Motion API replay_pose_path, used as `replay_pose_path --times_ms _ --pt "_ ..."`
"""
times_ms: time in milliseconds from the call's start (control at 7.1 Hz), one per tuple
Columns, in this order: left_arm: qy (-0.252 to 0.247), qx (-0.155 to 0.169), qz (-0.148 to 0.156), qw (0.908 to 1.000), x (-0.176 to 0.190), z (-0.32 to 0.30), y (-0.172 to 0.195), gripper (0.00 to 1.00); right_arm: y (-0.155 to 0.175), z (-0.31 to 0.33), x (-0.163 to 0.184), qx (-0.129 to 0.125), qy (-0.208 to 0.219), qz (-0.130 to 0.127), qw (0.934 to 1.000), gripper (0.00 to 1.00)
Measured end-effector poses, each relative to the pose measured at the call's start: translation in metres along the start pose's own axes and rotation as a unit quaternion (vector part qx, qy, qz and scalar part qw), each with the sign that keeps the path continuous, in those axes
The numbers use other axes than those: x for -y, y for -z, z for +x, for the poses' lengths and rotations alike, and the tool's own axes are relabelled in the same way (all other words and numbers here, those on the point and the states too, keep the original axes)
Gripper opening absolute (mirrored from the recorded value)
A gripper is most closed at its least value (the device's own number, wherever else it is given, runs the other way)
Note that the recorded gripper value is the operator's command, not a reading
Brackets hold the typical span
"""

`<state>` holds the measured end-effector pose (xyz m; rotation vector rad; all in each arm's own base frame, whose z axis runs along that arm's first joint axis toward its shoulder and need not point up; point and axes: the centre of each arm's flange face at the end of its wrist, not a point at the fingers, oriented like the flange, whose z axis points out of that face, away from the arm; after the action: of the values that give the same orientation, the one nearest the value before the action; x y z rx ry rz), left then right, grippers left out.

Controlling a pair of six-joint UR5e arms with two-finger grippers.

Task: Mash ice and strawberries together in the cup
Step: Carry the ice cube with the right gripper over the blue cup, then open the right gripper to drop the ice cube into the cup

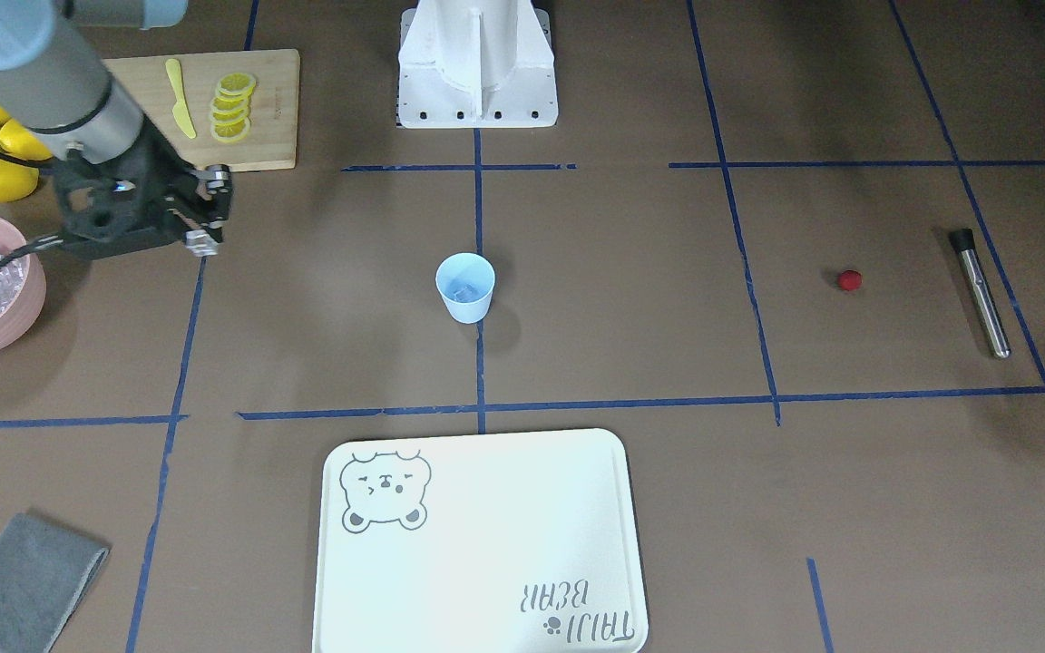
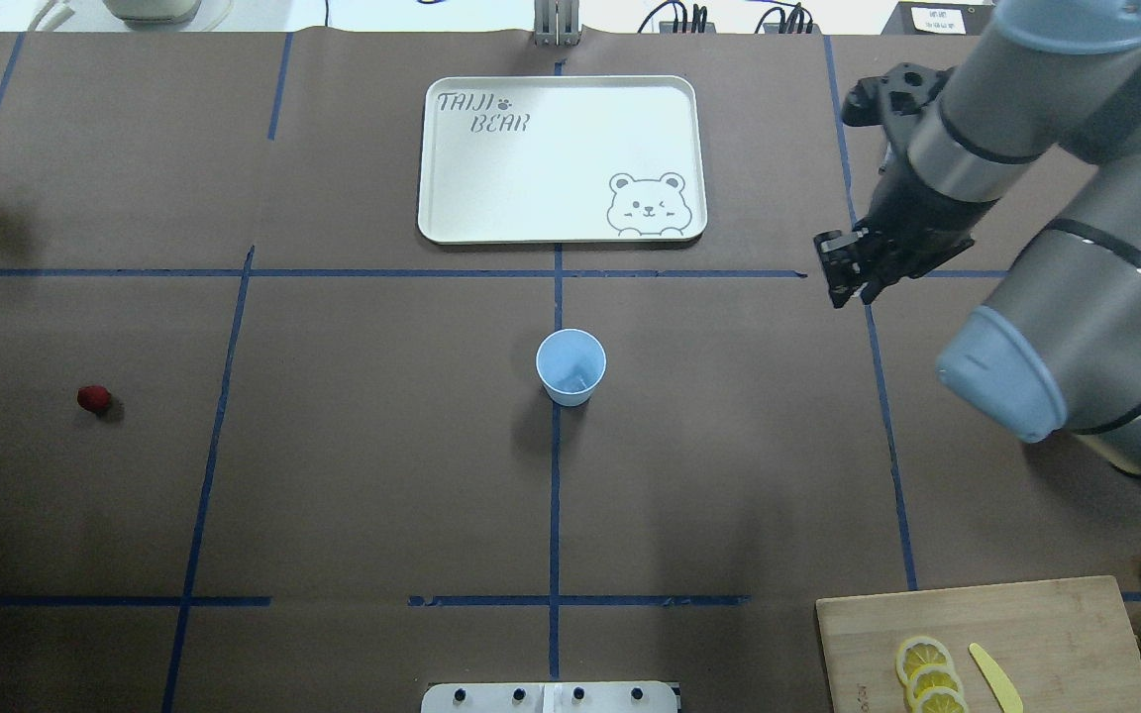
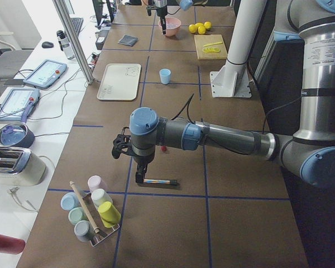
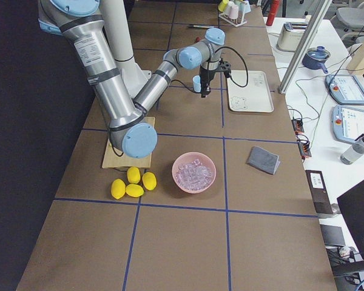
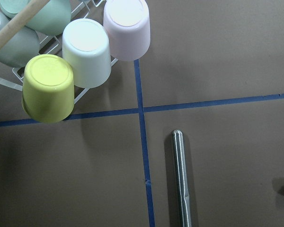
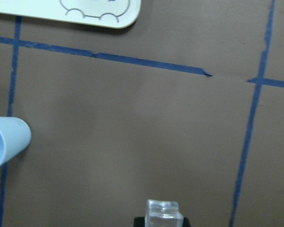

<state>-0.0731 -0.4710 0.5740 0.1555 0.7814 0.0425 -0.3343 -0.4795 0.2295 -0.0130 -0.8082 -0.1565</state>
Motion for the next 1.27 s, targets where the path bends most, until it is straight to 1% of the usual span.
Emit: replay_pose_path --times_ms 282,423,563,704,845,1268 --pt "0.001 0.0 -0.002 1.0 0.0 -0.001 -0.002 1.0 -0.032 -0.116 0.005 -0.016 -0.031 0.004 0.9994 0.0" --pt "0.002 0.0 -0.002 1.0 0.0 -0.002 -0.002 1.0 -0.052 -0.161 0.009 -0.019 -0.043 0.013 0.9988 0.0" --pt "0.002 0.0 -0.003 1.0 0.0 -0.002 -0.003 1.0 -0.072 -0.188 0.012 -0.017 -0.052 0.021 0.9983 0.0" --pt "0.003 0.0 -0.004 1.0 -0.001 -0.003 -0.004 1.0 -0.086 -0.202 0.013 -0.015 -0.055 0.025 0.998 0.0" --pt "0.003 0.0 -0.004 1.0 -0.001 -0.003 -0.004 1.0 -0.092 -0.208 0.013 -0.015 -0.057 0.026 0.998 0.01" --pt "0.003 0.0 -0.004 1.0 -0.001 -0.004 -0.004 1.0 -0.101 -0.227 0.015 -0.02 -0.054 0.024 0.998 0.03"
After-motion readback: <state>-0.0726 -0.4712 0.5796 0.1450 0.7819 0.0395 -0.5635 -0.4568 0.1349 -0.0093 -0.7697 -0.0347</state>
